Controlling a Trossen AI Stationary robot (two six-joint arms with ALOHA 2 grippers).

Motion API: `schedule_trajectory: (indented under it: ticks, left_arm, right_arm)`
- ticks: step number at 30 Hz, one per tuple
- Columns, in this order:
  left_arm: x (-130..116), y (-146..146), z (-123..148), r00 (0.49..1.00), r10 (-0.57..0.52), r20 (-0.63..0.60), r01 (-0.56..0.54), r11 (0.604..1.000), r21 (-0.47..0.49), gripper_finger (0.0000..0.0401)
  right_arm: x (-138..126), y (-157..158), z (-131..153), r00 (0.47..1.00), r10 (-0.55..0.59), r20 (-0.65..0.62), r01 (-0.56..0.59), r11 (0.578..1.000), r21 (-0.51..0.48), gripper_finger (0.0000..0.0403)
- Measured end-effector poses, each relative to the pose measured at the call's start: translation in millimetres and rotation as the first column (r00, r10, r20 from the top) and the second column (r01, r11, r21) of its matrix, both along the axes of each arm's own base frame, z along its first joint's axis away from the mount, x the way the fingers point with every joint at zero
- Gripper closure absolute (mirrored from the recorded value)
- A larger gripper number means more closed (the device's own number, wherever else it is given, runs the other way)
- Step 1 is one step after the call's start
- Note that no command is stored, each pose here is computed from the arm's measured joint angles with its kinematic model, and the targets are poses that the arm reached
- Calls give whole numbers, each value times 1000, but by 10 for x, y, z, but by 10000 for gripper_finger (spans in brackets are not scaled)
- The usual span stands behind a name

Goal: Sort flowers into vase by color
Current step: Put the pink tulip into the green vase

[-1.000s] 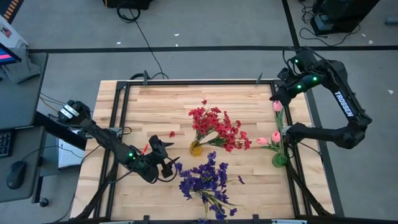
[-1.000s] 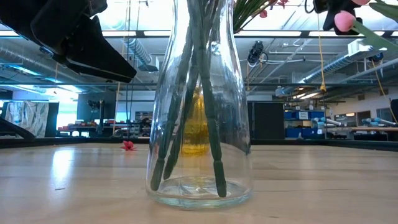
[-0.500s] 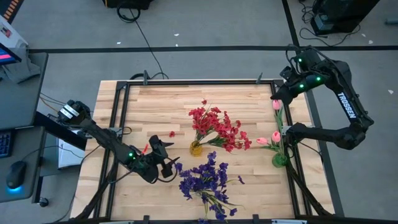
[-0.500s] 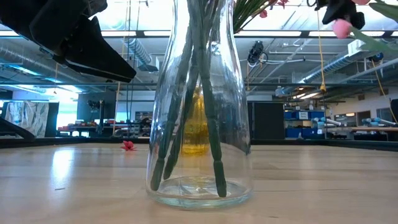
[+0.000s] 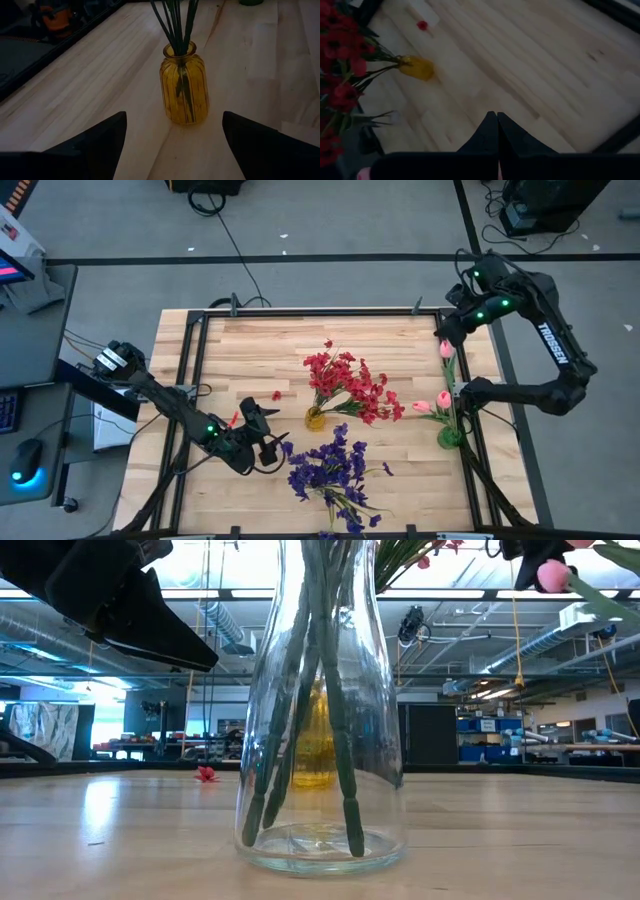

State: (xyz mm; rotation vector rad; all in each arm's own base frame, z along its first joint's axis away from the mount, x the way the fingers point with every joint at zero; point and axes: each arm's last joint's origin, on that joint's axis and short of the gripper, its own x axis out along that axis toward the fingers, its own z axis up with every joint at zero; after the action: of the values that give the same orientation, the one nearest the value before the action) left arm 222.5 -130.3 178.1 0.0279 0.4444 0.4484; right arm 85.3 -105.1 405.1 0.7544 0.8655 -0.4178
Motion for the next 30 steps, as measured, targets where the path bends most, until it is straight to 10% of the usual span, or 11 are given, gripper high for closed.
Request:
schedule_trajectory:
  ticks: [30]
  left_arm:
    - [0, 0, 0, 1000, 1, 1, -1, 1000, -2, 66]
  right_arm:
    - [69, 62, -346, 997, 38, -65, -29, 990, 136, 402]
